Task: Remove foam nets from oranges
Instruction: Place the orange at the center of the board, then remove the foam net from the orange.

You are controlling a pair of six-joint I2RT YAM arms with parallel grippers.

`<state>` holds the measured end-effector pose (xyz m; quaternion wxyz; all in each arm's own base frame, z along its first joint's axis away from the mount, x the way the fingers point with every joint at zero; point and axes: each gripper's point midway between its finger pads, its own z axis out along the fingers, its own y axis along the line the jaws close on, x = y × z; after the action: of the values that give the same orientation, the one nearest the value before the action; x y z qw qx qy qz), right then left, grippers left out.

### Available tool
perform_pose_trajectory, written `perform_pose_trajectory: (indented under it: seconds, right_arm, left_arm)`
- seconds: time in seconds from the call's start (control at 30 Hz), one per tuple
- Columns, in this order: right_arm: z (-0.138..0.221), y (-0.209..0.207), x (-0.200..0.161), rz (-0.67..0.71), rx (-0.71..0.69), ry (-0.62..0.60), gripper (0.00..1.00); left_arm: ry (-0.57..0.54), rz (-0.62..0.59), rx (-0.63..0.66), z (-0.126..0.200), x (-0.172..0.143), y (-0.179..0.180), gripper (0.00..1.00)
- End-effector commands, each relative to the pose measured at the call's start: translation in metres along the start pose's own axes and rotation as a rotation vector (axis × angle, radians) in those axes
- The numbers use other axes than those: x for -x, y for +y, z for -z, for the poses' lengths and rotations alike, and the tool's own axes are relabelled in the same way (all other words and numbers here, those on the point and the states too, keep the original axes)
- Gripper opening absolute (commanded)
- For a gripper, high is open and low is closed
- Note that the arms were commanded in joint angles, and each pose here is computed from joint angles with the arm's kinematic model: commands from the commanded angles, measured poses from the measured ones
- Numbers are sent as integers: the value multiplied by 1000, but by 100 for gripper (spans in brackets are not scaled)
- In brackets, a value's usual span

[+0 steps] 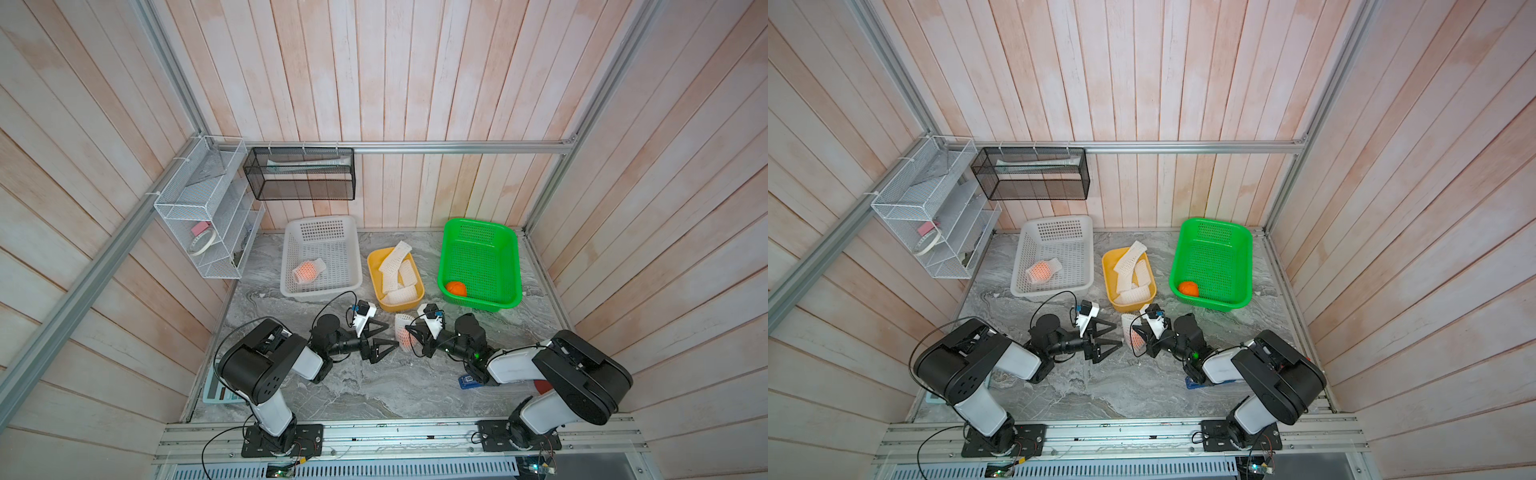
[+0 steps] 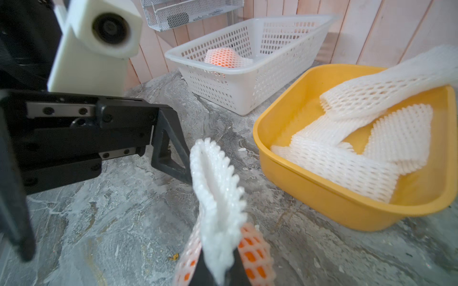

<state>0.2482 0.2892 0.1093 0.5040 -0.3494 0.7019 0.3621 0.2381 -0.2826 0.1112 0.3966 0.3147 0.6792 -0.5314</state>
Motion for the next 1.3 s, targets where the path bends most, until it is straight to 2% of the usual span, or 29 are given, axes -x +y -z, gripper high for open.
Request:
perform_pose_trajectory:
  seconds: [0.0,0.07,0.23,0.33,0.53,0.7,0.77,0.87,1.0,1.13,1.27]
  right_arm:
    - [5,17,16,63,81,-88,0]
    - [9,26,21,75,124,-110,0]
    - [11,40,16,79,205,-89,0]
    - [12,48,14,61,256,-84,0]
    - [12,57,17,48,317,-89,0]
    - [9,61,17,42,356,-79,0]
    - [8,62,16,37,360,-76,0]
    - [7,61,16,32,360,-74,0]
    - [8,57,16,-7,356,-78,0]
    - [9,53,17,-43,356,-83,0]
    - [10,49,19,-73,358,-76,0]
  left_arm:
    - [101,-37,10,-2,-23,7,100]
    - [143,-42,68,-3,-27,19,100]
    - [129,-110,105,-3,-15,22,100]
    - [125,-171,82,-6,-9,20,100]
    - [125,-215,76,-10,-8,22,98]
    - [125,-211,39,-19,-8,19,78]
    - [117,-219,11,-25,-7,14,73]
    - [115,-205,-30,-30,-6,9,59]
    - [90,-219,-46,-27,0,1,48]
    - [91,-218,-50,-23,2,-5,23]
    - [73,-234,-36,-19,12,-11,11]
